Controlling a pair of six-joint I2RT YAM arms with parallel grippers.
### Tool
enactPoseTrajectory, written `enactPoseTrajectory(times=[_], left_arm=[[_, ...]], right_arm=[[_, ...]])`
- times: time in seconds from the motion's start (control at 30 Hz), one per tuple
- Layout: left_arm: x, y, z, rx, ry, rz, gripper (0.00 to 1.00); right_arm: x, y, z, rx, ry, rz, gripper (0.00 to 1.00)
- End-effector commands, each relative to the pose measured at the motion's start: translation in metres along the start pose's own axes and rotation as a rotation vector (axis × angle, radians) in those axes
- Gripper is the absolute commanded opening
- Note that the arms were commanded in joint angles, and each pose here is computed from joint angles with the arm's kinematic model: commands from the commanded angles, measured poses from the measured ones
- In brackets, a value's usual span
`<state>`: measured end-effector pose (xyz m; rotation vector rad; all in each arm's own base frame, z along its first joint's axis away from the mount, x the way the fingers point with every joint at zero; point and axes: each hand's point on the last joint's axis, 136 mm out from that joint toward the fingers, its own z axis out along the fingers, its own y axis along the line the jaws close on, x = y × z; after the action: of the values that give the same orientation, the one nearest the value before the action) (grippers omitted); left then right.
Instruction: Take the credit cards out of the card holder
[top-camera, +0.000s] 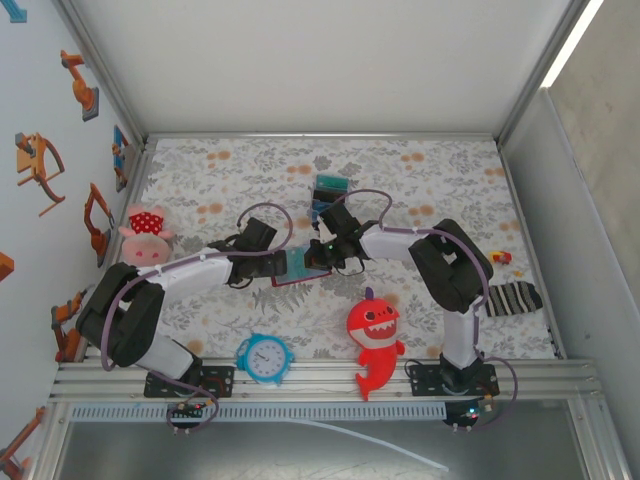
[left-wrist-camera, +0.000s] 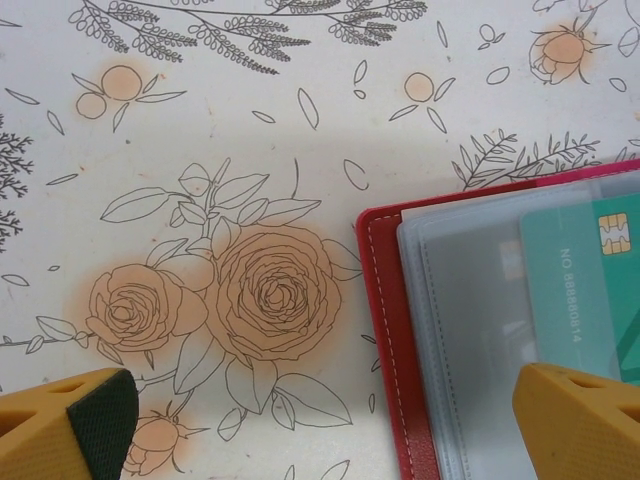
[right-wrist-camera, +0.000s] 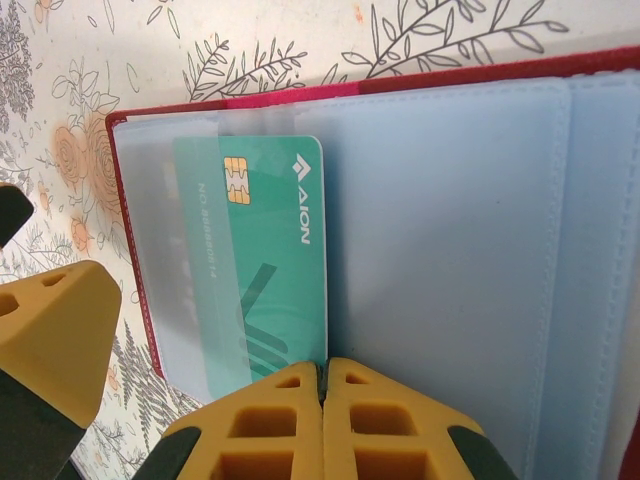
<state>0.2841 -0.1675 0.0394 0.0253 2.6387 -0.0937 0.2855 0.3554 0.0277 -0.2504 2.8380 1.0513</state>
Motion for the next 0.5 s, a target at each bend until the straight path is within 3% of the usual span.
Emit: enactPoseTrajectory(times=[0.0,0.47], left_arm=[[-0.007,-0.014,-0.001,0.035,-0.008,0.034,0.97],[0.004,-0.017,0.014,0.018,0.045,0.054,0.97]], right_arm=[[-0.005,-0.004,-0.010,0.039,-0.025,-0.008,0.03],[-0.006,-0.002,-0.010,0.036,-0.027,-0.012,0.03]])
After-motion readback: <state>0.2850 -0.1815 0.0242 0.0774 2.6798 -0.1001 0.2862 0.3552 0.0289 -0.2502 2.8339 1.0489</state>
